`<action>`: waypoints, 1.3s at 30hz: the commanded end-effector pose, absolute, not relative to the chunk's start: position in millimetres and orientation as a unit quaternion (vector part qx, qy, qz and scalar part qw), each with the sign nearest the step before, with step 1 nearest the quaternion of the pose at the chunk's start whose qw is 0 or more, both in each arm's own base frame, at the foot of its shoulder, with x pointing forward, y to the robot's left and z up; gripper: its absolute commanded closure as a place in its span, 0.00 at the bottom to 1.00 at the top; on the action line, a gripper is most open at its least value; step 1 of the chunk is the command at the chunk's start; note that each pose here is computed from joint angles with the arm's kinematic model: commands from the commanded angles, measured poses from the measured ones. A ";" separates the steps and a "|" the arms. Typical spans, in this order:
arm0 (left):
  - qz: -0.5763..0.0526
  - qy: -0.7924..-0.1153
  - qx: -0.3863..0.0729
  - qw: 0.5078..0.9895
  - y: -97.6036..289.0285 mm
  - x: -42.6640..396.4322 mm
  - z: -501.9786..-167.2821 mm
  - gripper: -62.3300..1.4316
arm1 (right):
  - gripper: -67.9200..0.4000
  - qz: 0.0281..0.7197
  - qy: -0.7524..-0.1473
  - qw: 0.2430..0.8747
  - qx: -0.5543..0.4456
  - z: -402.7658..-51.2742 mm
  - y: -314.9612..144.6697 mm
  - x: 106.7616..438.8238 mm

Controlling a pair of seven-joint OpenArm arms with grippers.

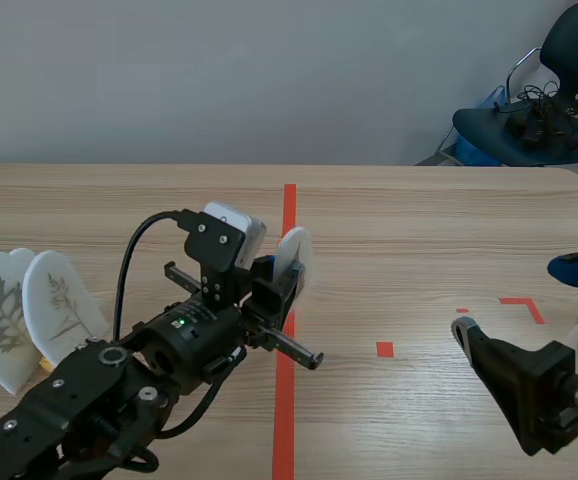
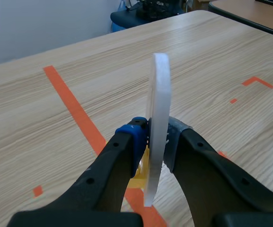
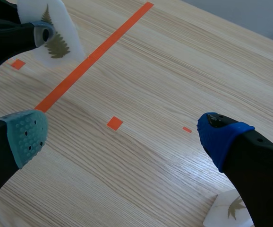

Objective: Do the leaf sorting experiment

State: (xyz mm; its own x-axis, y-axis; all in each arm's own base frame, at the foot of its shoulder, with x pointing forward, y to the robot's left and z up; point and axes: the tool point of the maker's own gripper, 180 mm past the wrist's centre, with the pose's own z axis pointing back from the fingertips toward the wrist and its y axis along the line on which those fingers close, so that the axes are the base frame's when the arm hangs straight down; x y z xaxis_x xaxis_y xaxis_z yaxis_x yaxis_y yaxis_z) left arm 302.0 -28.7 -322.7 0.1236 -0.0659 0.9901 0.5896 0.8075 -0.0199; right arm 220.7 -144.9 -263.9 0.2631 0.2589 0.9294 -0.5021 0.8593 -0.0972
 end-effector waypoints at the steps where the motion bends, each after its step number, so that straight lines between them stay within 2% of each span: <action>1: -0.222 -0.629 -0.207 0.716 -19.7 297.4 -315.9 0.84 | 0.00 0.241 -0.573 0.776 0.106 -253.6 -144.9 226.6; 10: -0.191 -0.640 -0.173 0.723 29.7 267.4 -290.2 0.84 | 0.00 0.241 -0.573 0.776 0.106 -253.6 -144.9 226.6; 13: -0.178 -0.635 -0.156 0.735 49.8 258.8 -292.4 0.84 | 0.00 0.241 -0.573 0.776 0.106 -253.6 -144.9 226.6; 18: -0.098 -0.623 -0.145 0.763 93.8 250.3 -302.6 0.84 | 0.00 0.241 -0.573 0.776 0.106 -253.6 -144.9 226.6; 23: -0.081 -0.625 -0.108 0.769 125.3 249.8 -304.4 0.84 | 0.00 0.241 -0.573 0.776 0.106 -253.6 -144.9 226.6; 30: -0.079 -0.632 -0.100 0.764 130.6 259.6 -304.3 0.84 | 0.00 0.241 -0.573 0.776 0.106 -253.6 -144.9 226.6; 39: -0.055 -0.626 -0.071 0.775 154.9 278.6 -336.8 0.84 | 0.00 0.241 -0.573 0.776 0.106 -253.6 -144.9 226.6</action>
State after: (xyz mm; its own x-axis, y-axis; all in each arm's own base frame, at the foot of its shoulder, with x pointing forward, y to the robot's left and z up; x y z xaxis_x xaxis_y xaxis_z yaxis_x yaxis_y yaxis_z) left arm 272.6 154.1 -347.7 0.2553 0.0011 0.9669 0.1793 0.9826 -0.0485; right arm 220.7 -144.9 -264.0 0.2630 0.2592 0.9293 -0.5022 0.8592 -0.0975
